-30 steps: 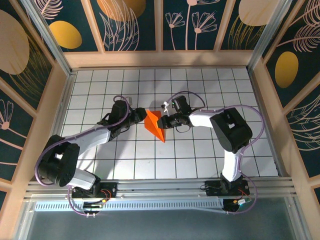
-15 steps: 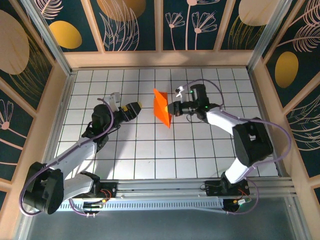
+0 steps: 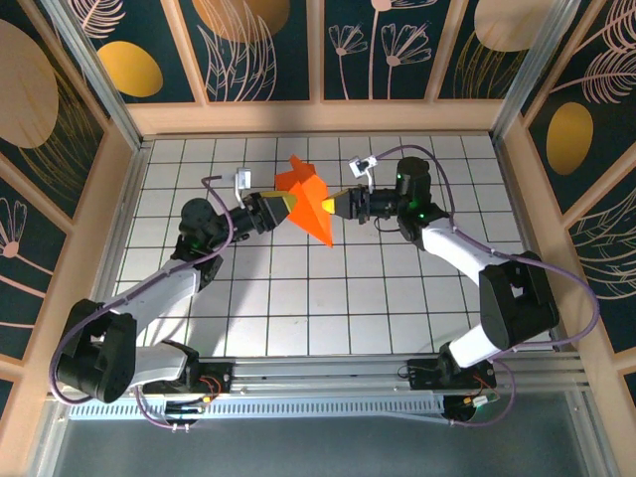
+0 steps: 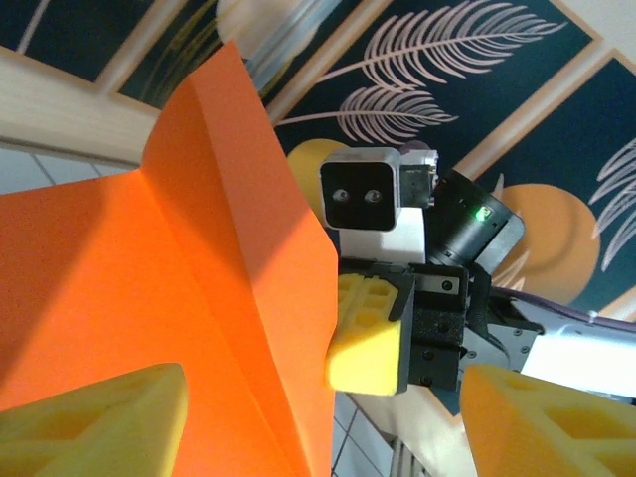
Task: Fold a paper plane with a square sheet of paper (fold left side to right side)
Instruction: Turn over the paper at the center of the table.
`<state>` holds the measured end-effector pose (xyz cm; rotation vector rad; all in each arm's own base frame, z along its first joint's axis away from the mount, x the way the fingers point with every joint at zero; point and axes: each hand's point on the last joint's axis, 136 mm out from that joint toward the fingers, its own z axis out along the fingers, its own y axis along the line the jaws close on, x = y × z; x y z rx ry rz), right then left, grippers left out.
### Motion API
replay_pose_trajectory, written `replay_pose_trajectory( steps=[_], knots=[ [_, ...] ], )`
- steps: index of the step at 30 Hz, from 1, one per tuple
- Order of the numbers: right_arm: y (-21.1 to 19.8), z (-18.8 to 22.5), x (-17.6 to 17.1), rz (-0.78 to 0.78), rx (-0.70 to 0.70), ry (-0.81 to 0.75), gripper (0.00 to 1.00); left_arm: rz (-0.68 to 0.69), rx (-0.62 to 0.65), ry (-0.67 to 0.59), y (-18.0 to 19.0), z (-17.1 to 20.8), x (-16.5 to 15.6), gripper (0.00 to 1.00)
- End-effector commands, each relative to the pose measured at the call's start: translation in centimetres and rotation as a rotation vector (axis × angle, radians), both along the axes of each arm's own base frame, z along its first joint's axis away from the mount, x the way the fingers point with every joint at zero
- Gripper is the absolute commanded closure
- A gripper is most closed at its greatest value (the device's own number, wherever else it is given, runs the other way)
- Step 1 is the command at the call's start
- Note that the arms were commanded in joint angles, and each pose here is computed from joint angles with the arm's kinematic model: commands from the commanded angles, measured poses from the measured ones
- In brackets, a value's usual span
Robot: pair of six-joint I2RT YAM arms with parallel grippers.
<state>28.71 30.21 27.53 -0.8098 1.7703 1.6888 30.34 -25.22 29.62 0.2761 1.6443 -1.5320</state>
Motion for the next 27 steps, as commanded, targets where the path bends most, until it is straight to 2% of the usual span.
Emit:
replay_pose_trajectory(
  steps=[1, 7, 17, 22, 27],
  knots=[
    [0.6, 2.5, -1.9, 0.076, 0.047, -0.047, 1.0, -0.082, -0.033, -0.081, -1.2, 2.3, -1.1, 0.29],
    [1.2, 2.5, -2.2, 0.095, 0.045, -0.045, 1.0, -0.114, -0.017, -0.067, -2.4, 1.8, -1.0, 0.4],
    [1.4, 2.0, -1.8, 0.069, 0.027, -0.043, 0.99, -0.071, -0.014, -0.039, -2.4, 1.2, -0.1, 0.7],
    [1.2, 2.0, -1.7, 0.045, 0.012, -0.056, 0.9, -0.038, -0.026, -0.024, -2.1, 1.1, 0.3, 0.85],
    [0.4, 2.6, -1.5, -0.017, -0.003, -0.09, 0.75, -0.032, -0.047, -0.019, -2.1, 1.2, 0.4, 0.9]
  ],
)
